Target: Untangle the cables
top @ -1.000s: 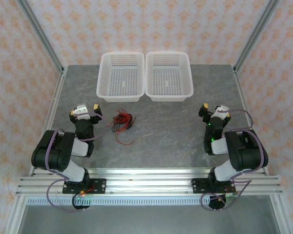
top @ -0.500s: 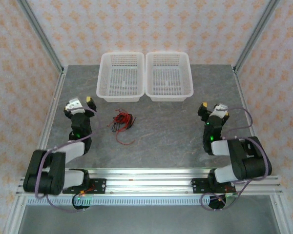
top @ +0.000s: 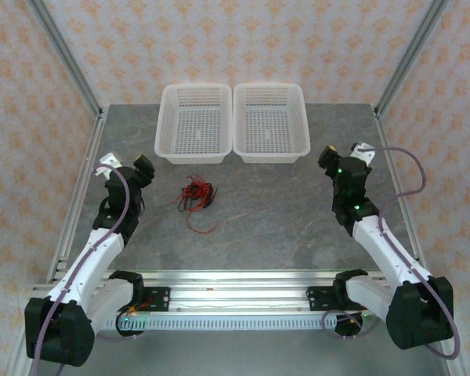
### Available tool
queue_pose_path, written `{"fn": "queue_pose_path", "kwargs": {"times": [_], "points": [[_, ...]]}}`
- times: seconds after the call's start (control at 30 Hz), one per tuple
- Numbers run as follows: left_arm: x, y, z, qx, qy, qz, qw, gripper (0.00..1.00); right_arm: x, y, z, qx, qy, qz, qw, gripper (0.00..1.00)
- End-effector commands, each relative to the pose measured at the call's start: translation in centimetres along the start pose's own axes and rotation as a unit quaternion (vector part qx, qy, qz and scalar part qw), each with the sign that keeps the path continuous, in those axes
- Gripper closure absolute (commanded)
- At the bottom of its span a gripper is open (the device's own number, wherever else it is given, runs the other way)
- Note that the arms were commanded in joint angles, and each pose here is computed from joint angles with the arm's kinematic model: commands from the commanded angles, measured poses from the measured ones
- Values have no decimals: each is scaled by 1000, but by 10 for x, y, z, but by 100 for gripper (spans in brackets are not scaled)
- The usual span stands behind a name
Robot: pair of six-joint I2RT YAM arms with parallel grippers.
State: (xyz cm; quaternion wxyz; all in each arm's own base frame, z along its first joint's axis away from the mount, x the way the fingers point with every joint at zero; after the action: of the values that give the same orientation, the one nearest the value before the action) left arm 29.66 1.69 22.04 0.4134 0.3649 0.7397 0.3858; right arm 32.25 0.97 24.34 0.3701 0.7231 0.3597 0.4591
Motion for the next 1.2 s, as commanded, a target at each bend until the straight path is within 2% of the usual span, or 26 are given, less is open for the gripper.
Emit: {"fn": "queue_pose_path", "kwargs": {"times": [0.0, 0.13, 0.27, 0.47, 0.87, 1.17], "points": [[-14, -46, -12, 142, -25, 7, 990, 18, 3, -41, -18, 149, 2, 1, 989, 11], [-38, -80, -11, 218, -73, 47, 972, 22, 32, -65, -36, 208, 43, -8, 977, 13], [-46, -97, 1, 244, -73, 79, 964, 32, 52, -89, -46, 256, 79, 3, 963, 15], [-62, -117, 15, 279, -106, 110, 948, 33, 61, -113, -51, 288, 78, 7, 954, 18], [-82, -149, 52, 286, -133, 112, 942, 36, 89, -142, -48, 324, 103, 9, 940, 19], [-107, -165, 71, 259, -176, 121, 942, 47, 105, -160, -54, 343, 122, 8, 931, 20]]}}
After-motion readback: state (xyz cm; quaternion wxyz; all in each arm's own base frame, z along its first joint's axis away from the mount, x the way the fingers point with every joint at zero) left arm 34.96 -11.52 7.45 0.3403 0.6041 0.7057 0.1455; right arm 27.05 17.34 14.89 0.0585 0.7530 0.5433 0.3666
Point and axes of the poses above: each hand's point on the last joint's axis, 136 mm out from that joint toward the fingers, its own z axis out along the fingers, its own x axis along the line the jaws close on, y = z × x, the point moved 4 cm from there along -z, back along the fingers, and after that the axes turned 7 degrees about z, right-handed, at the moved point
